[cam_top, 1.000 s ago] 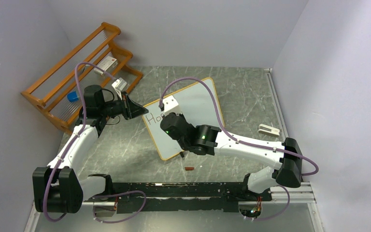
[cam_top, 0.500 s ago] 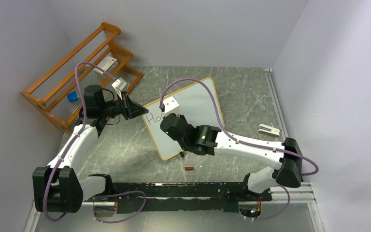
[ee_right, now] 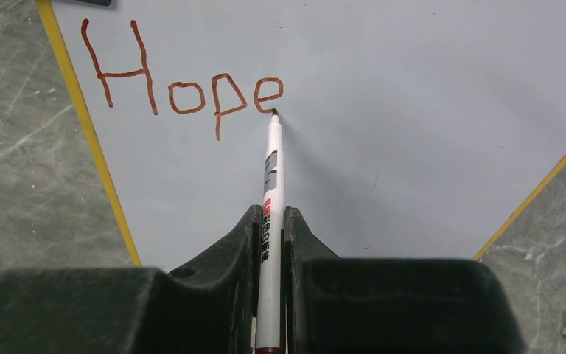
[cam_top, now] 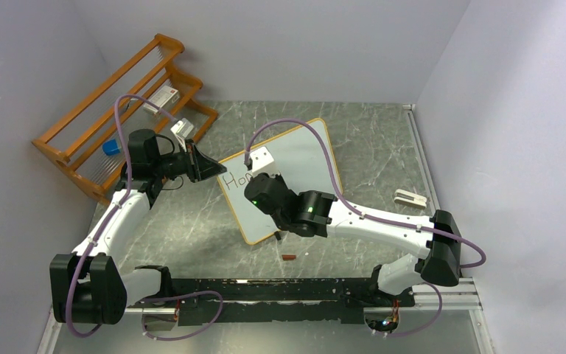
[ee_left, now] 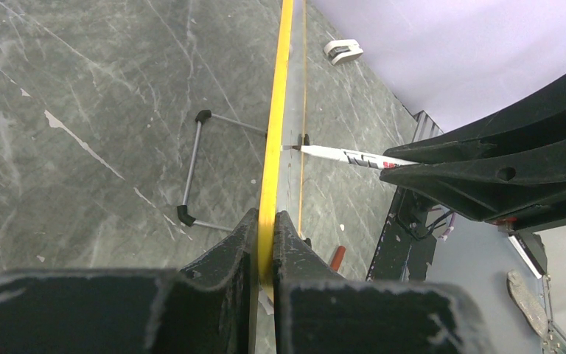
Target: Write a sentence on the whiteboard
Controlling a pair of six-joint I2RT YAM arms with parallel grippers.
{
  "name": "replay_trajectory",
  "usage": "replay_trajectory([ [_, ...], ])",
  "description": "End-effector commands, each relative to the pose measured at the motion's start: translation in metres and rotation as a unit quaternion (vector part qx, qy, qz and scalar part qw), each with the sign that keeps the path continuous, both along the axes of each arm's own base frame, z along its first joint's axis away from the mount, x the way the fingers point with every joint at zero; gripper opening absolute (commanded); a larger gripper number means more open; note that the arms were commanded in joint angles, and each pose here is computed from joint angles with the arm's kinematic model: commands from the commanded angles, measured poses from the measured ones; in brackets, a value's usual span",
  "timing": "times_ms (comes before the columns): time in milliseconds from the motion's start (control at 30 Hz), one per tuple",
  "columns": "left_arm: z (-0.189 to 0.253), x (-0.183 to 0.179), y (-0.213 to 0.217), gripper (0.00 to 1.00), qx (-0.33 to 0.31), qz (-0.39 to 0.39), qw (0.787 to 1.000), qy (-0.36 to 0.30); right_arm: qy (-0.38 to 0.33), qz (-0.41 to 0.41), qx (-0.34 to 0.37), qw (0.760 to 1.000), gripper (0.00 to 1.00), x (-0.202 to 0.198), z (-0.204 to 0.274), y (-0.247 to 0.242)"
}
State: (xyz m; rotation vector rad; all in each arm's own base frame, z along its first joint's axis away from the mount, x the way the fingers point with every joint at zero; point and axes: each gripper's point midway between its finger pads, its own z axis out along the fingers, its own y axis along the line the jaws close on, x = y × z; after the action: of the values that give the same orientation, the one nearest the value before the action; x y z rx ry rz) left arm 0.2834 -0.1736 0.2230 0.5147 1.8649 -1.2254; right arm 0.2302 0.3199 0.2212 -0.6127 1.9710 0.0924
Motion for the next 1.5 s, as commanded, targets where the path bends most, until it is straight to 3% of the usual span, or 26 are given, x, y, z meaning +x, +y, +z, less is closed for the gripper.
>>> replay_trajectory([
  [0, -0.026, -0.005, -0.001, 0.05, 0.021, -0.003, 0.999, 0.033, -0.012, -0.020, -0.005, 1.000, 0.00, 0.005, 0.002, -0.010],
  [600, -0.026, -0.004, 0.000, 0.05, 0.026, 0.001, 0.999, 0.033, -0.012, 0.014, 0.044, 0.999, 0.00, -0.004, 0.023, -0.012],
  [1467, -0.027, -0.004, 0.000, 0.05, 0.026, 0.001, 0.999, 0.036, -0.034, -0.025, 0.042, 0.998, 0.00, 0.027, 0.026, -0.028],
])
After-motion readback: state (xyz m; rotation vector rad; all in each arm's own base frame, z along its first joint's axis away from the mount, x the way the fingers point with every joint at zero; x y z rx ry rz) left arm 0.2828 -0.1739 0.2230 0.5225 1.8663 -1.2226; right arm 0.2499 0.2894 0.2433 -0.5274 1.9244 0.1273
